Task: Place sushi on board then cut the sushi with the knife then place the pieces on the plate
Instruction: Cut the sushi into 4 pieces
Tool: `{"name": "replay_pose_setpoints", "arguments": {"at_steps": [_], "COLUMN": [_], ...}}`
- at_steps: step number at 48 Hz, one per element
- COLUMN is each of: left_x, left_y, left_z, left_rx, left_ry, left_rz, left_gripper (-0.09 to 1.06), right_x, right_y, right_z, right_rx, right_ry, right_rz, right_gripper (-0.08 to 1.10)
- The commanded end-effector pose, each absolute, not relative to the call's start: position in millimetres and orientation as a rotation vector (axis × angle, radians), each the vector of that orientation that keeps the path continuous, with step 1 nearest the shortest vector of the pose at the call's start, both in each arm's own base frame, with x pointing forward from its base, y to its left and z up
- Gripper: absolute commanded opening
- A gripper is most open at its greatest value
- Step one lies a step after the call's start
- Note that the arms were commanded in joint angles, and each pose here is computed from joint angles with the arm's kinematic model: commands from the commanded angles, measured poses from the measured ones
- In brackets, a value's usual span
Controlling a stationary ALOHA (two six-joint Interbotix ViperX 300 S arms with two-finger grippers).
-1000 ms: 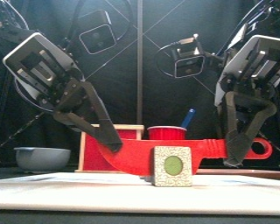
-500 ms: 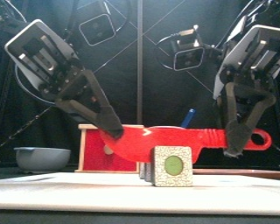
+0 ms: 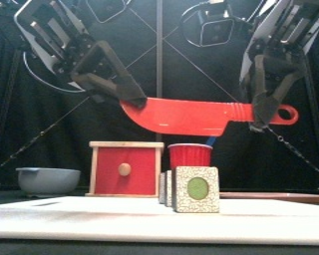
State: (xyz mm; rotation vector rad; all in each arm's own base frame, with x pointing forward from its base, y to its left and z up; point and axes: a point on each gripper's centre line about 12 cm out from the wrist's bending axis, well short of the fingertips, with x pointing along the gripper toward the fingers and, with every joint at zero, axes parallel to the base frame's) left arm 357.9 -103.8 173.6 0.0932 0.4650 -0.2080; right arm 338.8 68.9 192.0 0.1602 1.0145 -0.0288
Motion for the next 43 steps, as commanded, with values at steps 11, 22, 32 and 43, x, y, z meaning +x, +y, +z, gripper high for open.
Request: {"name": "replay_pose_setpoints", "arguments": {"at_steps": [11, 22, 32, 43], "left_x": [361.9, 361.8, 361.8, 360.5], "left_y": [-102.8, -102.2, -102.2, -99.9], "left_z": [184.7, 183.6, 183.6, 181.1], "left_rx": [0.102, 0.103, 0.103, 0.100], "left_ry": [0.426, 0.429, 0.429, 0.438], "left_rz": [-0.208, -0.206, -0.206, -0.201], "left_gripper": [0.44, 0.44, 0.44, 0.52], "right_x": [346.6, 346.8, 346.8, 347.3], "right_y": [62.3, 62.3, 62.3, 62.5], "right_z": [212.5, 212.0, 212.0, 213.6], "right_rx": [0.180, 0.180, 0.178, 0.180], "right_ry": [0.945, 0.947, 0.947, 0.942], "right_rz": [-0.039, -0.039, -0.039, -0.038], "right_gripper": [0.41, 0.42, 0.41, 0.41]}}
